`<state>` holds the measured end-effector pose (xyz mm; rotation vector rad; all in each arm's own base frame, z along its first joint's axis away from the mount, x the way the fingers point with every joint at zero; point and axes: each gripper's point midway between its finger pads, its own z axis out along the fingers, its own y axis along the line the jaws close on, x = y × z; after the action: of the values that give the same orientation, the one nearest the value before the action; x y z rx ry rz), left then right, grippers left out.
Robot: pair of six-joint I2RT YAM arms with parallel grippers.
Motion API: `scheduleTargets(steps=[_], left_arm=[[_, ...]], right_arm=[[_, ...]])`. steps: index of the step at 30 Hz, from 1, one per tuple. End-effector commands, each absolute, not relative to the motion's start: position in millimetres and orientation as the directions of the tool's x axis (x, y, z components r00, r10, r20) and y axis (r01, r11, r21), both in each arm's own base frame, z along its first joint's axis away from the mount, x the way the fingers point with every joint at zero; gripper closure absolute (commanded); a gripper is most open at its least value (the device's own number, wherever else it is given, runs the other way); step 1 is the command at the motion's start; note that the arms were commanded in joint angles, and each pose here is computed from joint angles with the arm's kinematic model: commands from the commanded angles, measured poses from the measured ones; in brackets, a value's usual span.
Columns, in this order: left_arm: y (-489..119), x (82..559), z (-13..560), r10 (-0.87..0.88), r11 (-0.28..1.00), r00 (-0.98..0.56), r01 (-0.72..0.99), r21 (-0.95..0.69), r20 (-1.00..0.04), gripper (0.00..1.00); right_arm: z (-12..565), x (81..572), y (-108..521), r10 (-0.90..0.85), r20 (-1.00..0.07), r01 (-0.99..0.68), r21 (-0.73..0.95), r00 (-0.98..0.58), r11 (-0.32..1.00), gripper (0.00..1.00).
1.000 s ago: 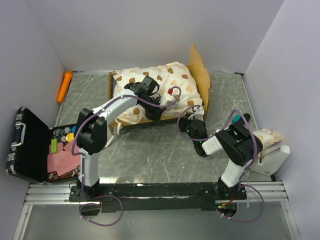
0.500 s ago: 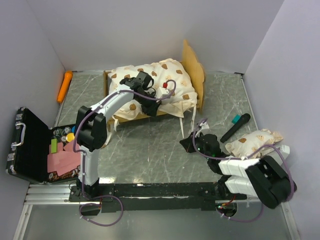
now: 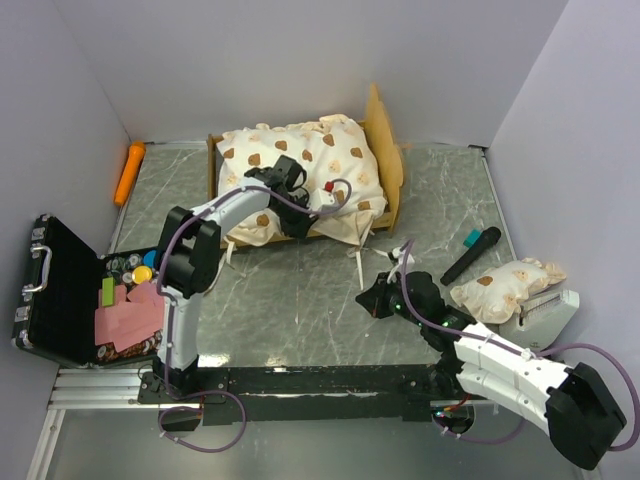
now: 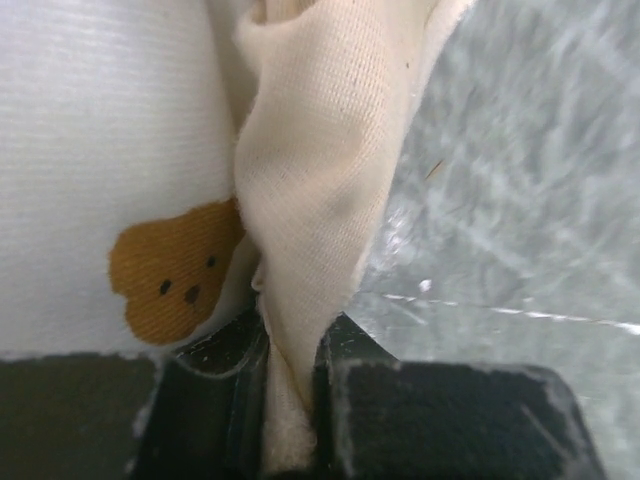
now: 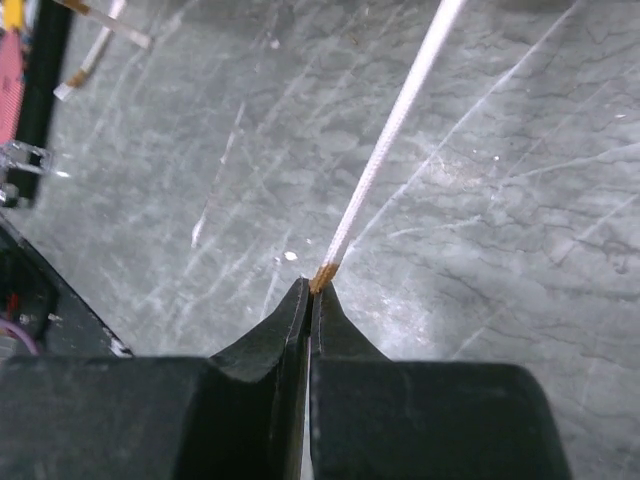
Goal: Set up the pet bed
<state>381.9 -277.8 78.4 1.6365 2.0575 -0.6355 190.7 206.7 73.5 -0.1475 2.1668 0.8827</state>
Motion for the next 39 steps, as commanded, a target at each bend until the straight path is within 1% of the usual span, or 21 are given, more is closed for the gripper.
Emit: scheduleTargets(steps=[1,3,6,8,9,10,12,16,17,18,20,22,24,26,29,31,33,34,36,38,39], left_arm=[[-257.5,411.2,87.3,0.773,0.254,-0.156,0.964,0.074,-0.614,0.99],[-247.1,413.0,81.1,0.796,0.267,-0.149,0.956,0.121,-0.586,0.95],[-236.2,414.4,73.7,0.818,0.282,-0.150,0.946,0.159,-0.556,0.85],[-236.8,412.3,74.9,0.814,0.284,-0.155,0.947,0.150,-0.560,0.67],[-239.7,410.4,79.1,0.804,0.284,-0.156,0.949,0.139,-0.574,0.59],[-243.2,406.5,85.6,0.792,0.272,-0.149,0.955,0.122,-0.593,0.53],[-253.0,393.9,102.3,0.765,0.224,-0.118,0.971,0.089,-0.634,0.48],[-273.5,359.3,149.0,0.685,0.104,-0.038,0.994,0.046,-0.728,0.36],[-277.4,351.1,157.5,0.675,0.075,-0.016,0.996,0.046,-0.738,0.34],[-281.1,341.9,165.3,0.666,0.047,0.000,0.998,0.042,-0.746,0.29],[-286.7,324.0,177.3,0.660,-0.005,0.029,0.999,0.034,-0.751,0.27],[-291.5,308.2,188.7,0.651,-0.050,0.056,0.998,0.031,-0.757,0.23],[-299.0,289.4,202.2,0.626,-0.105,0.093,0.994,0.034,-0.775,0.22],[-313.2,273.0,211.2,0.590,-0.149,0.127,0.988,0.047,-0.798,0.22],[-341.3,251.5,201.3,0.541,-0.150,0.001,0.984,-0.096,-0.841,0.23],[-355.1,251.4,194.5,0.524,-0.135,-0.106,0.969,-0.206,-0.845,0.24],[-360.0,251.3,183.1,0.540,-0.129,-0.173,0.950,-0.284,-0.824,0.25],[-362.6,251.3,180.6,0.531,-0.141,-0.142,0.957,-0.252,-0.835,0.24],[-362.8,256.4,175.1,0.504,-0.142,0.004,0.987,-0.078,-0.863,0.22],[-358.6,260.4,156.5,0.524,-0.170,0.148,0.983,0.068,-0.839,0.21],[-359.3,261.0,151.3,0.535,-0.199,0.191,0.975,0.097,-0.823,0.15]], right_arm=[[78.2,168.1,220.3,0.038,-0.673,-0.457,0.541,-0.739,0.706,1.00],[81.7,170.9,221.3,0.002,-0.666,-0.461,0.519,-0.746,0.720,1.00],[79.5,177.6,210.0,-0.049,-0.644,-0.439,0.462,-0.763,0.770,1.00],[77.3,182.4,201.9,-0.047,-0.622,-0.415,0.461,-0.781,0.785,1.00],[74.9,184.9,197.2,-0.045,-0.612,-0.401,0.460,-0.790,0.793,1.00],[75.0,188.2,193.3,-0.036,-0.605,-0.390,0.466,-0.795,0.794,1.00],[78.8,192.4,191.9,-0.026,-0.608,-0.400,0.488,-0.793,0.776,1.00],[100.2,189.0,212.0,-0.070,-0.653,-0.526,0.538,-0.754,0.659,1.00],[102.6,187.8,213.6,-0.090,-0.645,-0.536,0.539,-0.759,0.650,1.00],[101.5,188.8,212.5,-0.111,-0.638,-0.537,0.527,-0.762,0.658,1.00],[97.7,189.1,207.9,-0.131,-0.607,-0.522,0.529,-0.784,0.670,1.00],[95.3,185.6,207.7,-0.137,-0.575,-0.511,0.561,-0.807,0.651,1.00],[103.8,180.0,216.5,-0.165,-0.589,-0.559,0.586,-0.791,0.586,1.00],[128.4,167.9,235.1,-0.186,-0.652,-0.658,0.618,-0.735,0.430,1.00],[158.1,163.3,251.4,-0.161,-0.748,-0.754,0.584,-0.644,0.302,1.00],[158.0,167.9,251.3,-0.169,-0.765,-0.771,0.558,-0.621,0.308,1.00],[145.5,168.6,249.1,-0.198,-0.734,-0.749,0.571,-0.649,0.337,1.00],[143.5,165.8,250.2,-0.204,-0.725,-0.745,0.587,-0.658,0.316,1.00],[139.9,161.8,253.6,-0.212,-0.704,-0.732,0.618,-0.677,0.287,1.00],[138.8,159.8,254.2,-0.225,-0.700,-0.733,0.623,-0.678,0.272,1.00],[139.8,156.9,254.3,-0.238,-0.696,-0.735,0.628,-0.677,0.257,1.00]])
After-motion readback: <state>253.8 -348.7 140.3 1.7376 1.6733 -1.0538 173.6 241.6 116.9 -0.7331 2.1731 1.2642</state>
